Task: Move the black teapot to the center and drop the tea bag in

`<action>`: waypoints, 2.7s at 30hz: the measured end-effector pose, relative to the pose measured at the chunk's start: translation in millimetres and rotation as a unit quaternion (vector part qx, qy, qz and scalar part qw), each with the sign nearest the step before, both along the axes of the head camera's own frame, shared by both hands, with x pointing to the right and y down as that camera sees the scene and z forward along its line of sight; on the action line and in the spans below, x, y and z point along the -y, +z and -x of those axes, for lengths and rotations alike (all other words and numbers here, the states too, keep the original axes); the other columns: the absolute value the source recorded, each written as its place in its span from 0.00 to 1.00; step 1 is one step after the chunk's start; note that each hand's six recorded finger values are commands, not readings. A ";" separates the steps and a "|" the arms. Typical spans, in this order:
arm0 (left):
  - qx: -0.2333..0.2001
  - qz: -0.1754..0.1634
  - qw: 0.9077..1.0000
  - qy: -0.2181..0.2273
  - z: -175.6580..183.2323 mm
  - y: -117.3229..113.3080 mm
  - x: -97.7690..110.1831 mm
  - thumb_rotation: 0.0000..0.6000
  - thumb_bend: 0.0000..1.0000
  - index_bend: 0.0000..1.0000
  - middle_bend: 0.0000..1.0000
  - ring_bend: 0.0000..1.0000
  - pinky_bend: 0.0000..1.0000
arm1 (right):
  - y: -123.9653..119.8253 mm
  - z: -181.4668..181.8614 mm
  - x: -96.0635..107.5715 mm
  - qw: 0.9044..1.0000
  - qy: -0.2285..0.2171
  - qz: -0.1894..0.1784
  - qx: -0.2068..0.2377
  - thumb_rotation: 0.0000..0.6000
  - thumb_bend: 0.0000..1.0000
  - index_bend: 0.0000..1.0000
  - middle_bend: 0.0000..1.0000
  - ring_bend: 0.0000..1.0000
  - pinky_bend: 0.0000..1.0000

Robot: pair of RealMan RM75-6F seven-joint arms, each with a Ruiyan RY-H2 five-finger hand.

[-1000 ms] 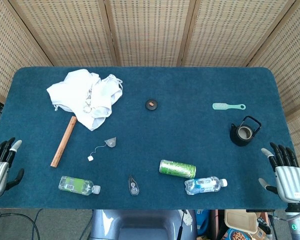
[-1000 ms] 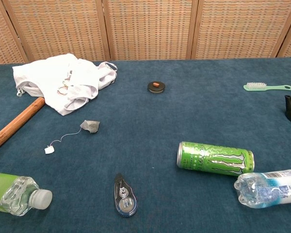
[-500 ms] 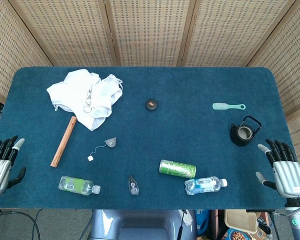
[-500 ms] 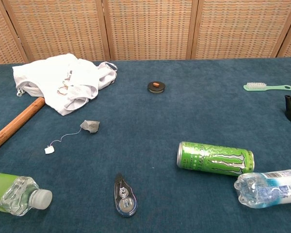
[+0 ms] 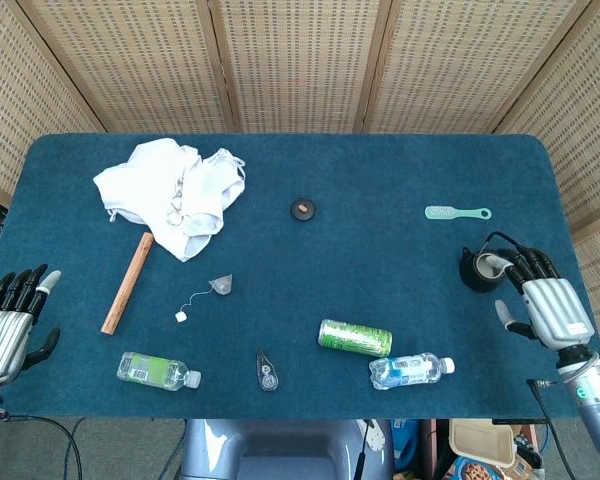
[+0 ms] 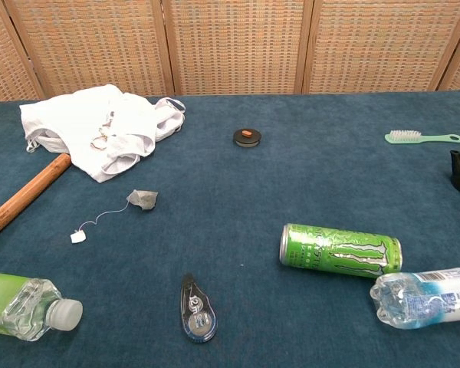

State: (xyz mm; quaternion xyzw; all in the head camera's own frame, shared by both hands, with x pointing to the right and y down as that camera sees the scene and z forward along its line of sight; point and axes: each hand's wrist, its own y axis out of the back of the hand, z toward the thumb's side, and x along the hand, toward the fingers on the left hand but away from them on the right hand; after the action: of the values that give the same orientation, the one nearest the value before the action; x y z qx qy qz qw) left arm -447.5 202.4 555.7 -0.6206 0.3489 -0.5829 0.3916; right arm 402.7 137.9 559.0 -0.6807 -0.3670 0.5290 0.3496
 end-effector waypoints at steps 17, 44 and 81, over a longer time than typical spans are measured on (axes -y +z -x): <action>-0.004 -0.001 1.000 0.018 -11.5 -4.5 7.9 1.00 0.43 0.00 0.00 0.00 0.00 | 33.7 -9.0 62.1 0.999 0.015 0.046 -0.008 1.00 0.74 0.24 0.30 0.07 0.11; -0.006 -0.002 1.000 0.025 -12.8 -9.2 10.9 1.00 0.43 0.00 0.00 0.00 0.00 | 92.7 -60.3 102.0 0.980 0.098 0.147 -0.091 1.00 0.75 0.25 0.30 0.07 0.11; -0.004 0.002 1.000 0.022 -10.5 -12.1 3.8 1.00 0.43 0.00 0.00 0.00 0.00 | 136.7 -79.4 116.1 0.952 0.110 0.227 -0.171 1.00 0.75 0.25 0.31 0.07 0.11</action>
State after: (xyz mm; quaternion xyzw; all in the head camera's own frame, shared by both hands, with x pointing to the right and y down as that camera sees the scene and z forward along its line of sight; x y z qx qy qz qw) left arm -437.0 198.6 543.5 -0.6312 0.3354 -0.5724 0.4017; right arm 482.1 21.8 695.8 -0.5970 -0.2441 0.7420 0.1828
